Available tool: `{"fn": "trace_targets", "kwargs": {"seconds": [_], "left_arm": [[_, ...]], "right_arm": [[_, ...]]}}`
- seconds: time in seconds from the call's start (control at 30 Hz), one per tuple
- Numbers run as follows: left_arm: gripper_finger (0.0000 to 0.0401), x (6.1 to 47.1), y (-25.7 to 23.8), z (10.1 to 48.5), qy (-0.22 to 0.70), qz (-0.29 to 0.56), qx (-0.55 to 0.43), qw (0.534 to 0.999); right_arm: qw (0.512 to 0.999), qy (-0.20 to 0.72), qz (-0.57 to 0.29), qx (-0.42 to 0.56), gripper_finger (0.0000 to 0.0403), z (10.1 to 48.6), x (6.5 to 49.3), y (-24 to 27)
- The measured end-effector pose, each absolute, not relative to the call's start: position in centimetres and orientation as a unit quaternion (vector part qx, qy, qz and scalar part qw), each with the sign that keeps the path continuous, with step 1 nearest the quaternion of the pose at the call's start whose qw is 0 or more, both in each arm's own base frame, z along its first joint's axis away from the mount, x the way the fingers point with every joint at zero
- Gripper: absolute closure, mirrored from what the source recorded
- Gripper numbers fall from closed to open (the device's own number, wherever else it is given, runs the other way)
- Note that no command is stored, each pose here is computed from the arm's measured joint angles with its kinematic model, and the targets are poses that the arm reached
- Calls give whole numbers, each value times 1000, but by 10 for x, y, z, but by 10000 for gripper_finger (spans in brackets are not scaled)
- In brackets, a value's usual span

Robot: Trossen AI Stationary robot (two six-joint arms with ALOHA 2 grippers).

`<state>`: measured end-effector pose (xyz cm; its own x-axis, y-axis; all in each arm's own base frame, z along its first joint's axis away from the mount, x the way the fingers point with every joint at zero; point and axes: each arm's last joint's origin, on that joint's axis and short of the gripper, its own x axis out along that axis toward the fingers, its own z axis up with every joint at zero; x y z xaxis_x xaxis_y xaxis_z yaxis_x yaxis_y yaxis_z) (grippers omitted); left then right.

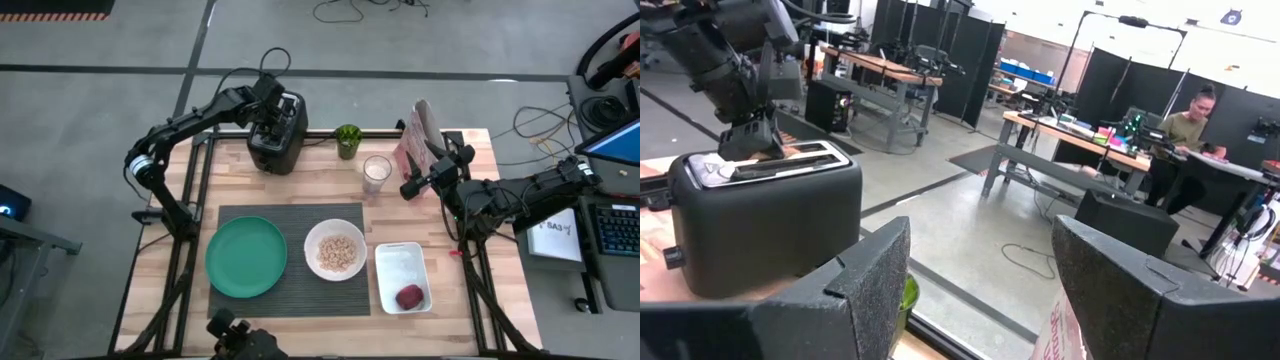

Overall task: Arrange a breakfast setting
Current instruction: Put the bagel on the green plate

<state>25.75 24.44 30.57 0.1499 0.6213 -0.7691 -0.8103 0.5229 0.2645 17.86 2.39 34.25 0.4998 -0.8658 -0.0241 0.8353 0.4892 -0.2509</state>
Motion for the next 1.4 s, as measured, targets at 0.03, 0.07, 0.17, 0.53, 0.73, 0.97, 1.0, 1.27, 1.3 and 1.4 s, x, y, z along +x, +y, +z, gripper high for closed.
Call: {"fn": "trace_targets", "kwargs": {"seconds": [0.03, 0.07, 0.17, 0.53, 0.73, 0.97, 1.0, 1.27, 1.3, 1.4], "left_arm": [[322, 258, 245, 305, 446, 476, -105, 750], [323, 258, 245, 304, 448, 475, -103, 750], [333, 261, 247, 299, 458, 472, -97, 747], [393, 265, 251, 296, 456, 471, -96, 749], [397, 266, 251, 313, 443, 468, -84, 760], [399, 264, 250, 342, 428, 470, -65, 769], [399, 264, 249, 346, 427, 471, -62, 770], [399, 260, 235, 375, 448, 452, -44, 770], [400, 259, 232, 378, 455, 447, -42, 769], [400, 257, 217, 387, 474, 430, -38, 767]], "right_arm": [[860, 74, -495, -104, 168, 342, 179, 24], [860, 74, -495, -104, 168, 342, 179, 24], [860, 74, -495, -104, 168, 342, 179, 24], [859, 75, -494, -106, 168, 342, 179, 24], [860, 75, -494, -106, 168, 342, 179, 24], [860, 75, -494, -106, 168, 342, 179, 24], [860, 75, -494, -106, 168, 342, 179, 24], [859, 75, -494, -106, 168, 342, 179, 24], [859, 76, -494, -107, 168, 342, 179, 24], [859, 78, -494, -111, 168, 342, 179, 24]]}}
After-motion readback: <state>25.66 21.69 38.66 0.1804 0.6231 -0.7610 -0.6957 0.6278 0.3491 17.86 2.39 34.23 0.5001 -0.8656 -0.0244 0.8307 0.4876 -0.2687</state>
